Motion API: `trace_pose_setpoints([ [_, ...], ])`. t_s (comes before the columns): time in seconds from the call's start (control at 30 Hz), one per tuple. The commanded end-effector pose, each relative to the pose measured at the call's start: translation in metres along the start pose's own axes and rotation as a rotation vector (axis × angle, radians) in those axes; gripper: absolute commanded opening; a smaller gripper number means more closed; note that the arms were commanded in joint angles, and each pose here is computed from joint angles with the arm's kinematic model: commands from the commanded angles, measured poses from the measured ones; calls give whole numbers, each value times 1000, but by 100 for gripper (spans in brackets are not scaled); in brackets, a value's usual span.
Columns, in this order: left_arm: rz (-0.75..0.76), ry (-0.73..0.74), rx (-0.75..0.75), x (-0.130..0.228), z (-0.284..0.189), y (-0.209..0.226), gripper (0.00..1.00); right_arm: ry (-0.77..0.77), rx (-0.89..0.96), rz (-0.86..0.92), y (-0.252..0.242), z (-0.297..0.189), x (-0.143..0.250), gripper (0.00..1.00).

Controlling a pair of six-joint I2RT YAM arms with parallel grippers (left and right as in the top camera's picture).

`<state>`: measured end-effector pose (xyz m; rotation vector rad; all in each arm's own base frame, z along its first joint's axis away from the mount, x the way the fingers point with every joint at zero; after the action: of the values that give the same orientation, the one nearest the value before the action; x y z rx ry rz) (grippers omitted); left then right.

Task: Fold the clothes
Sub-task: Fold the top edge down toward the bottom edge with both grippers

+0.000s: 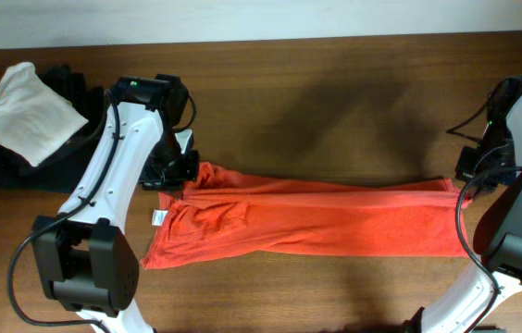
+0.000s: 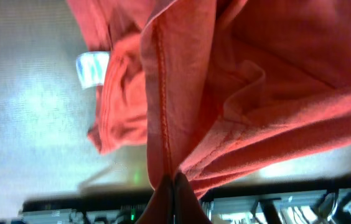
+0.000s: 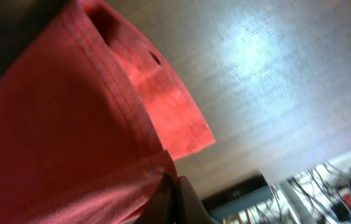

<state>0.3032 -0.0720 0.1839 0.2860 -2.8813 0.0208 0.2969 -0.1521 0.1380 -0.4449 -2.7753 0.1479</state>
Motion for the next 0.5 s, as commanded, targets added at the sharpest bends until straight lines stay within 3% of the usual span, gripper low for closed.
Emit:
trace_pose_setpoints([
  [0.0, -18, 19, -26, 9, -6, 7, 1, 29, 67, 40, -13, -2, 9, 4],
  [0.27, 18, 112, -43, 28, 7, -2, 1, 131, 54, 50, -7, 26, 24, 5],
  [0.47, 30, 132, -80, 31, 21, -1, 1, 132, 55, 49, -5, 40, 23, 31],
])
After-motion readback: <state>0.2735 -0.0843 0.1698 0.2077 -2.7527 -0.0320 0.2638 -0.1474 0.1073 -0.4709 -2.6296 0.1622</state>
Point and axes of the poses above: each gripper's point midway between its finger pads, its own z axis out along the fingers, its own y axis along the line the jaws close on, x = y × z, the point moved 5 cm from there along -z, back along the fingers, and after that the axes turned 13 degrees about -z, right-handed, at the moved point
